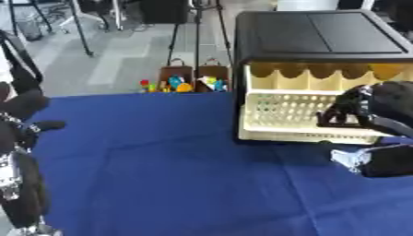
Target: Pick up objects from table and place into drawer.
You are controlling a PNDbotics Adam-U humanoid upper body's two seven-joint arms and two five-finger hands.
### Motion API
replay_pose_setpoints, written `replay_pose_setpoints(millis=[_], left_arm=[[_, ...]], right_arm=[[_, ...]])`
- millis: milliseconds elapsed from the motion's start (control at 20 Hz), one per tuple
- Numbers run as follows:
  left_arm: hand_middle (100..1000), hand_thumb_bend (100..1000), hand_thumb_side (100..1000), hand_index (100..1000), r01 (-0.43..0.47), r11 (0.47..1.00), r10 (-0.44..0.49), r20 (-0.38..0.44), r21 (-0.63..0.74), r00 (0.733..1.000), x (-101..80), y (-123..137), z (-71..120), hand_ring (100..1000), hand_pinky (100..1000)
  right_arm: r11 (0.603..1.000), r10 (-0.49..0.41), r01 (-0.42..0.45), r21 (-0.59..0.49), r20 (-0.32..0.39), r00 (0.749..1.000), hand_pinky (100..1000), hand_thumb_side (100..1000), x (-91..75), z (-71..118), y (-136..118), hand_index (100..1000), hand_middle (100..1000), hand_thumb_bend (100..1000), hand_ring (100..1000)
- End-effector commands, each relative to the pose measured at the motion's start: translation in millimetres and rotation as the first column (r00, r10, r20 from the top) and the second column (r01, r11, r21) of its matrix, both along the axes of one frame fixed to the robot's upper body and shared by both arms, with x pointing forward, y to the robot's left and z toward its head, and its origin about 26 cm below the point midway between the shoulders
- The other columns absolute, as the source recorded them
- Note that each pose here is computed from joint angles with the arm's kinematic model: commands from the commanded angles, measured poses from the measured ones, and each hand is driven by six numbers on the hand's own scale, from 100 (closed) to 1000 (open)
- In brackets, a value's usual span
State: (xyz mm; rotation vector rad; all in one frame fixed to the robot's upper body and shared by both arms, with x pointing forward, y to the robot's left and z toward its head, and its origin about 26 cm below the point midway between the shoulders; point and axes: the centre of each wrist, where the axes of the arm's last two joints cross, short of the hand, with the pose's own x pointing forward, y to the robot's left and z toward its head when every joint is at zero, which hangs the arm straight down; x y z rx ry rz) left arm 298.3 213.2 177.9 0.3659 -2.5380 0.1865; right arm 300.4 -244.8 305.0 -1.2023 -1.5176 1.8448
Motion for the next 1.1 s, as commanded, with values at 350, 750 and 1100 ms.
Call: replay_pose_setpoints(millis=[350,750,1100], left_arm=[[705,410,937,928,0.005,1.000,-0.005,0.021,-0.003,1.000,-1.7,0.3,3.9,748,565],[705,408,938,928,0.007,1.000,-0.007,0.022,-0.006,1.000,-1.9,-0.1,3.4,747,565],[706,406,940,928,0.013,1.000,-0.013,0.022,-0.007,1.000,-2.0,-0.7,3.1,746,564]], right_arm=[[1.000,-0.030,0.030,-0.001,0.022,0.999,149,840,-3.4,3.0,1.6,778,586,288,476],[0.999,-0.046,0.046,0.004,0.029,0.998,148,842,-3.3,1.3,0.6,781,595,291,482],[0.998,-0.066,0.065,0.011,0.041,0.997,147,843,-3.3,0.6,-0.5,782,601,297,486]])
